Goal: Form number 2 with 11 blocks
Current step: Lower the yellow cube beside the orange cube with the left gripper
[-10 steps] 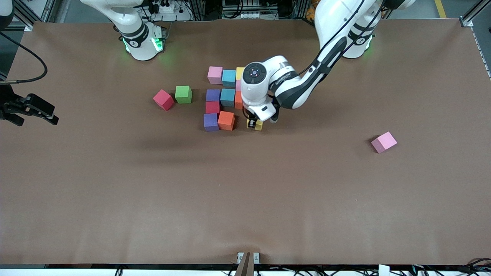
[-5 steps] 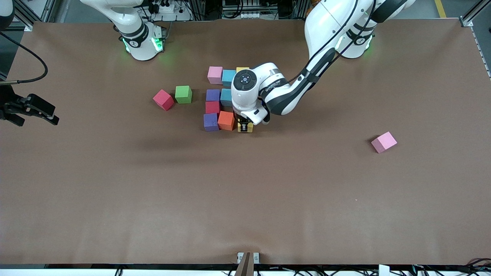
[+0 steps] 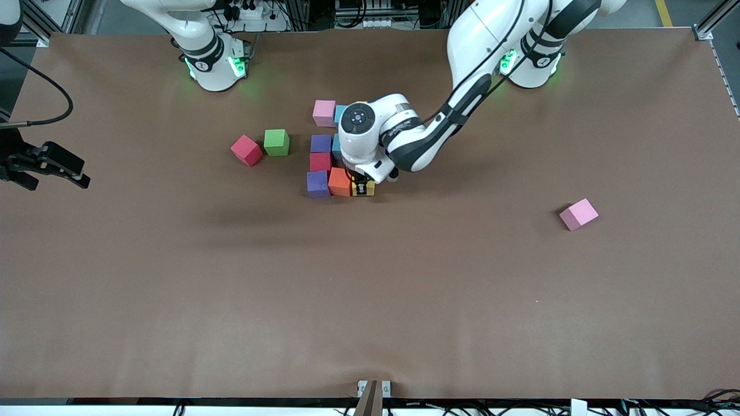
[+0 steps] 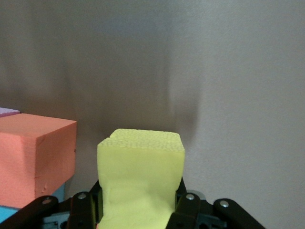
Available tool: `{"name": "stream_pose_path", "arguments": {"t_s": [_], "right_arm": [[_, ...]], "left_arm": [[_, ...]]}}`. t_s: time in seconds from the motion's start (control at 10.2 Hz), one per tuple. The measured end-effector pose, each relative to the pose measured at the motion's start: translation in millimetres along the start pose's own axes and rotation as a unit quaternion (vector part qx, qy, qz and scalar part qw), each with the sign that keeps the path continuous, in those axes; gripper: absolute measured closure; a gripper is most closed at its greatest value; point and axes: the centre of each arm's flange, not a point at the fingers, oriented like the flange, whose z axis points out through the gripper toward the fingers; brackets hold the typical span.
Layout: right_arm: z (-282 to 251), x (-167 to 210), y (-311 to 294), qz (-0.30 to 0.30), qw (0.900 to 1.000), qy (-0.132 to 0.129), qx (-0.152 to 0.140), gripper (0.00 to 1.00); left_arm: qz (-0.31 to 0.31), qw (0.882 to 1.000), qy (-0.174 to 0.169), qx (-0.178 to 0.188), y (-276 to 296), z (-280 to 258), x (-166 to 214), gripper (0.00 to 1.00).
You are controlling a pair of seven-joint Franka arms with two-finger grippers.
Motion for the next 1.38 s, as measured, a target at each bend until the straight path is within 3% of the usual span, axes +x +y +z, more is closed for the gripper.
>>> {"name": "stream_pose_path", "arguments": {"t_s": [0.89, 1.38], "right_arm": [[1, 0, -1, 0.000, 1.000, -0.002, 0.002, 0.00], [2, 0, -1, 0.000, 1.000, -0.002, 0.003, 0.00]], "left_arm": [[-0.001, 1.000, 0.009, -0.015, 13, 4, 4, 0.45], [0.059, 0.998, 0.012, -0.012, -6, 8, -7, 0.45]]}}
